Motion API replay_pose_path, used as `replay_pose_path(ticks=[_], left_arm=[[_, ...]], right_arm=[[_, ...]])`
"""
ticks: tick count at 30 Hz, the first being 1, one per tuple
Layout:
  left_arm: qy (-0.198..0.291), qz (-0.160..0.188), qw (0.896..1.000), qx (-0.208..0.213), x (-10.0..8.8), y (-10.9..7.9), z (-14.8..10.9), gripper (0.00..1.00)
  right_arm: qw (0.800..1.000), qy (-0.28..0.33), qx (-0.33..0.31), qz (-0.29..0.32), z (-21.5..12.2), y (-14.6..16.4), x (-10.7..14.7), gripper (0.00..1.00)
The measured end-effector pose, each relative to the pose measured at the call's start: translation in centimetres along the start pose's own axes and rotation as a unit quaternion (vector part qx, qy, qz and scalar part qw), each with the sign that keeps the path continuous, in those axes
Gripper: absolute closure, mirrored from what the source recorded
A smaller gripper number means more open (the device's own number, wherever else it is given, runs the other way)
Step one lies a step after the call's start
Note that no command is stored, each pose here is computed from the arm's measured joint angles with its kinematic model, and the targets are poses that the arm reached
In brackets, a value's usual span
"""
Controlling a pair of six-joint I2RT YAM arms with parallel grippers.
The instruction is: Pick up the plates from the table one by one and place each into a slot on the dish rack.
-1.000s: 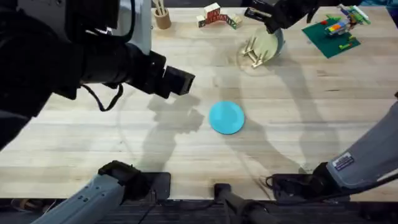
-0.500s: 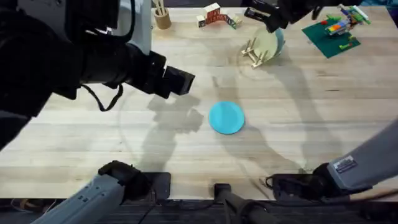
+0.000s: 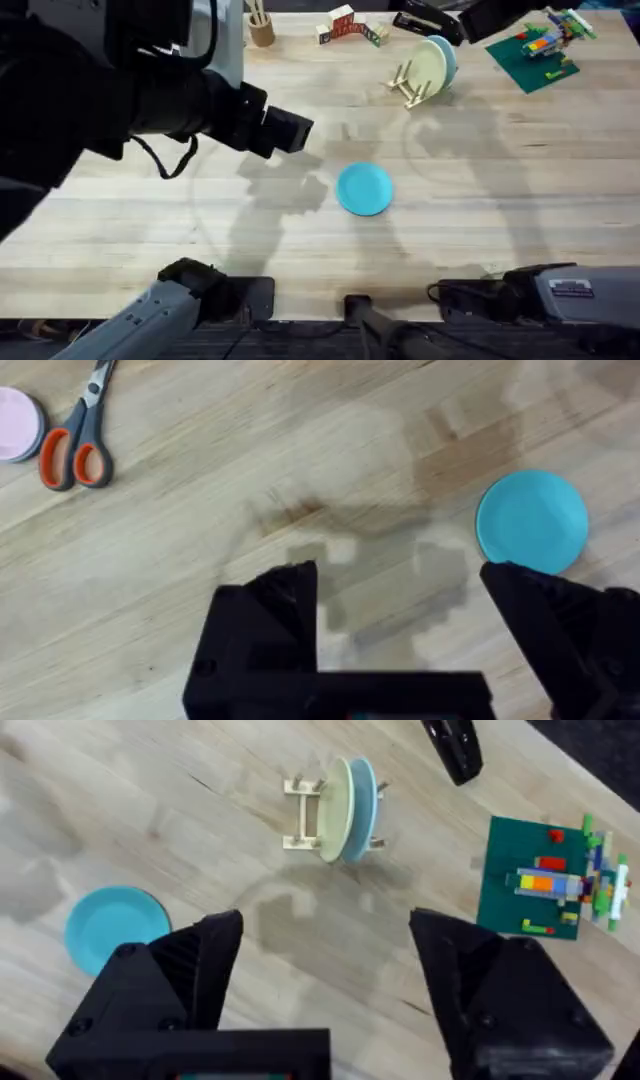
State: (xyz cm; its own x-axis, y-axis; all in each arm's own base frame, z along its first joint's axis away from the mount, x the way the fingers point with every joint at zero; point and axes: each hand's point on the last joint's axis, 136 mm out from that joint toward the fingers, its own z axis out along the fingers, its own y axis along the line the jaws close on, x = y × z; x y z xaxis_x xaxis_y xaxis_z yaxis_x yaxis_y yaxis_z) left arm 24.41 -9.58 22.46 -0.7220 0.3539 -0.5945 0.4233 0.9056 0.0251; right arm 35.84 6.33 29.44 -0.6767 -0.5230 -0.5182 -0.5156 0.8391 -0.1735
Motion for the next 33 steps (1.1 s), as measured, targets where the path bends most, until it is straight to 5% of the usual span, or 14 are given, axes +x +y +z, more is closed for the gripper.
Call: replay_pose_path(ticks=[7, 25, 27, 31, 33], left_arm=[[0.0, 0.0, 1.0, 0.0, 0.0, 0.0, 0.0, 0.008], [-0.002, 0.0, 1.0, 0.023, -0.1, -0.8, 0.0, 0.015], [-0.002, -0.003, 1.0, 0.031, -0.1, -1.1, 0.0, 0.146], [0.0, -0.005, 0.998, 0.063, 0.1, -2.2, -0.1, 0.781], [0.004, -0.006, 0.996, 0.089, 0.3, -3.1, -0.3, 0.948]], right_arm=[[0.999, -0.023, 0.009, 0.04, -3.4, 0.7, 0.8, 0.006], [0.992, 0.034, -0.013, 0.118, -2.1, 5.9, 12.0, 0.005], [0.992, 0.037, -0.014, 0.12, -2.0, 6.0, 12.3, 0.005], [0.992, 0.041, -0.015, 0.122, -1.7, 6.0, 12.4, 0.005], [0.992, 0.04, -0.015, 0.122, -1.7, 6.0, 12.4, 0.005]])
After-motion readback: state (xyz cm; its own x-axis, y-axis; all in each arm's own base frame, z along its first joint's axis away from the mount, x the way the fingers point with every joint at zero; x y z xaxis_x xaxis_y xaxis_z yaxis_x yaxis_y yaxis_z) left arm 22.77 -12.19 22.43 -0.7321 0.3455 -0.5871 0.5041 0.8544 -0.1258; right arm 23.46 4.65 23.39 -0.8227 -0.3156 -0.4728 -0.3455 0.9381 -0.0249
